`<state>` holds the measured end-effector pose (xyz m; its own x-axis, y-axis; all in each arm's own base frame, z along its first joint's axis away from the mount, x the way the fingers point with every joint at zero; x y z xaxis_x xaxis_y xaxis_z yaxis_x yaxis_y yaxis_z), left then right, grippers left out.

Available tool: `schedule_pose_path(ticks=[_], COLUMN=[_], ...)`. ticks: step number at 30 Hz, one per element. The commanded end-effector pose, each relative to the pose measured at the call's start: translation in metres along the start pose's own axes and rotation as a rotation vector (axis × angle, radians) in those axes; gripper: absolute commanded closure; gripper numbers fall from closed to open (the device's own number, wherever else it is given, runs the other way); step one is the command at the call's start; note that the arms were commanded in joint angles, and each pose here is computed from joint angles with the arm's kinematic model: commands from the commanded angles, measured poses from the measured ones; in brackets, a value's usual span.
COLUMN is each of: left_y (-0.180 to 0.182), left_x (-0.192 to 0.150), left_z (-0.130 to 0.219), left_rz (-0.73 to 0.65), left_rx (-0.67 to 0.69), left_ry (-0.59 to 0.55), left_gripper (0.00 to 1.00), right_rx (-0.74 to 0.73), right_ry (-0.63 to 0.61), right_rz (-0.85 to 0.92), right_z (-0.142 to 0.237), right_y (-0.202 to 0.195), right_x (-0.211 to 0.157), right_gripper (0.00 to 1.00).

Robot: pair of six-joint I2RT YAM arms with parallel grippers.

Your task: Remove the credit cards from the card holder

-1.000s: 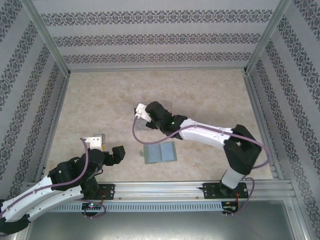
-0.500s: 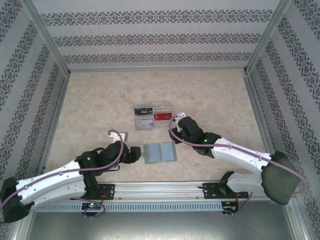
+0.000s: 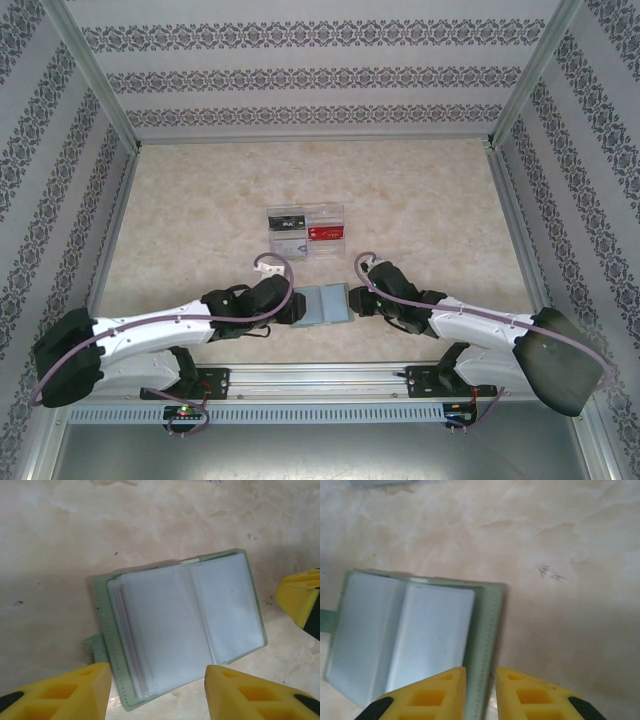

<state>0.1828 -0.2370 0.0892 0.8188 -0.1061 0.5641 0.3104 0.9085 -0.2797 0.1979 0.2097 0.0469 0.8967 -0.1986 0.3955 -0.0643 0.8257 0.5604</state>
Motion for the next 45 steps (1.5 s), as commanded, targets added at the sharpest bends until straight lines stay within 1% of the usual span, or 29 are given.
schedule_pose_path(ticks=[1,6,12,19,24,34,37,45], left_y=[-0.024,-0.029,-0.018,-0.023,-0.020,-0.031,-0.039,-0.051], left_x=[0.012,0.007,-0.003,-0.008,-0.012,-0.014,-0.010,-0.005], left_z=[-0.002,-0.014,-0.024,-0.036,-0.044,-0.052,-0.051,-0.054], left_rz=[0.021,-0.009,-0.005,-0.016,-0.024,-0.033,-0.041,-0.044], left_rx=[-0.054,-0.013,0.051,0.043,0.069,0.031,-0.005,-0.052], left_ry=[-0.027,0.020,0.051,0.079,0.103,0.126,0.118,0.114], left_gripper=[0.49,0.51,0.51,0.52,0.52,0.53,0.53,0.52], right_rx=[0.056,0.042,0.017,0.005,0.002,-0.005,-0.001,-0.006], right_ry=[0.005,0.013,0.017,0.028,0.030,0.067,0.081,0.088], right_rz=[-0.048,-0.057,-0.063,-0.075,-0.078,-0.075,-0.071,-0.066], right_z=[-0.002,-0.004,-0.005,-0.005,-0.005,-0.011,-0.014,-0.016], right_y=[0.004,0.000,-0.004,-0.009,-0.010,-0.009,-0.007,-0.007], right_x=[-0.004,-0.006,-0.008,-0.012,-0.013,-0.018,-0.019,-0.020], right_gripper=[0.77,0.78,0.78,0.78,0.78,0.78,0.78,0.78])
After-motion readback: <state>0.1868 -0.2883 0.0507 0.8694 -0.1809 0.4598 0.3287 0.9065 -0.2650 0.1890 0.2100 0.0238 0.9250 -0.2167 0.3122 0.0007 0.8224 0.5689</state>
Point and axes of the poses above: each hand's point on the last joint's axis, 136 mm out from that joint toward the fingers, its own z axis back along the fingers, its own y axis along the line the jaws close on, x = y × z, the point moved 1 cm from there along z, back along the fingers, and after that the axes turned 13 degrees about -z, right-handed, at the moved point
